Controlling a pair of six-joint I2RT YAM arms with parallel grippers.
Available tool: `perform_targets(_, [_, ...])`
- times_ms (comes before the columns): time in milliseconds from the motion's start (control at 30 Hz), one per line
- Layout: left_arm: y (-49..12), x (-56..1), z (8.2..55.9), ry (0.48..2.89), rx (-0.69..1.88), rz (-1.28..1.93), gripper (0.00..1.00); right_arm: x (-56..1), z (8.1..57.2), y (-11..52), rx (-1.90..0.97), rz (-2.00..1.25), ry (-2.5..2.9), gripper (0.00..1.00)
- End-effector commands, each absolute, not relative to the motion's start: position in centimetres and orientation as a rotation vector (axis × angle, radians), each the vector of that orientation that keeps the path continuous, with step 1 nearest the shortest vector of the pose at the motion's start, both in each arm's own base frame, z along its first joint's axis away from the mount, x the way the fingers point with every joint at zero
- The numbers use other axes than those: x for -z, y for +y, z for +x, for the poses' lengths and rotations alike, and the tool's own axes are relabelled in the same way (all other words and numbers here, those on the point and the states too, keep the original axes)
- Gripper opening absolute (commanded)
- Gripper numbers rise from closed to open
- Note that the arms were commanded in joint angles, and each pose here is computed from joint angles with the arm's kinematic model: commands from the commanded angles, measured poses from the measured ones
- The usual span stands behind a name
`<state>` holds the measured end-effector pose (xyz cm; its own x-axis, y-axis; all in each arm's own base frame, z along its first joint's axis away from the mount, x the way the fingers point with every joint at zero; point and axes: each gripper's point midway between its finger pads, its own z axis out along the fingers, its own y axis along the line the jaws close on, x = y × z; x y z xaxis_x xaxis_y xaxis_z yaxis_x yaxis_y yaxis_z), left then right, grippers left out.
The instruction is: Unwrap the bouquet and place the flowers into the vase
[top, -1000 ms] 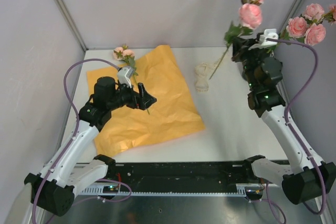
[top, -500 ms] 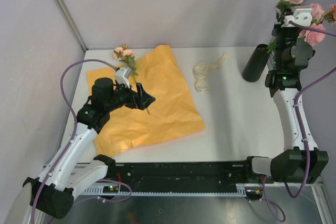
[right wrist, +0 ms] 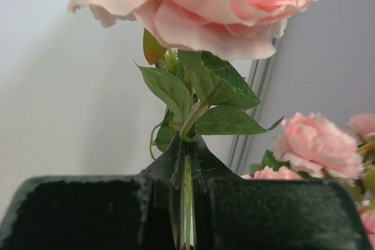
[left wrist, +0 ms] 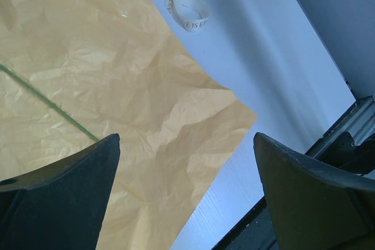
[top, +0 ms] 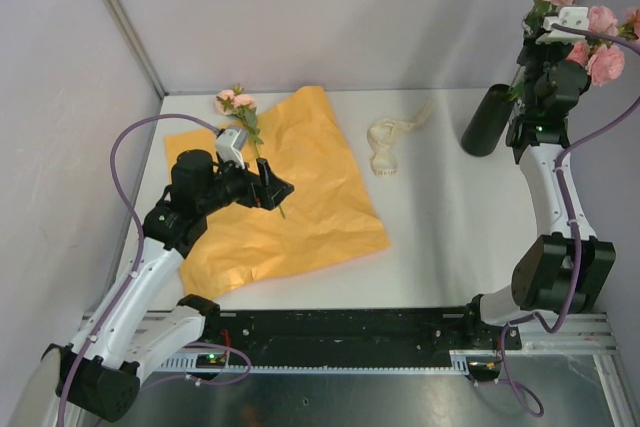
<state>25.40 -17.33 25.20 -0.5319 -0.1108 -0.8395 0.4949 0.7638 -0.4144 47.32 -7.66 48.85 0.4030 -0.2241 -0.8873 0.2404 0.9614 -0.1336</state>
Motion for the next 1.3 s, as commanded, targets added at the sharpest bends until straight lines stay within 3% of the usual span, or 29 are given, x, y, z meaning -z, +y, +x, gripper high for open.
perform_targets(0, [-17.1,-25.6,25.5,1.963,0.768,0.303,1.00,-49.3,47.8,-7.5,0.225,0.056,1.098,0.00])
perform_targets(300, [-16.9,-25.2,25.8,1.984,0.754,0.288,1.00,-43.1,49.6,-8.2,0.176,0.178,1.295,0.00])
perform_targets(500, [-15.3,-24.6,26.6,2.013,0.678,0.205,1.00,-40.0,49.0,-8.1,0.148,0.299,1.419,0.13])
perform_targets(700, [-13.0,-24.5,27.6,2.017,0.604,0.086,1.00,-38.8,46.3,-7.4,0.187,0.386,1.512,0.37])
perform_targets(867, [-10.6,-22.8,28.3,2.075,0.458,-0.018,1.00,-38.1,42.9,-6.1,0.156,0.435,1.600,0.49])
perform_targets(1267, [-6.0,-21.3,29.3,2.113,0.205,-0.252,1.00,-36.0,34.9,5.4,-0.209,0.249,1.756,0.58])
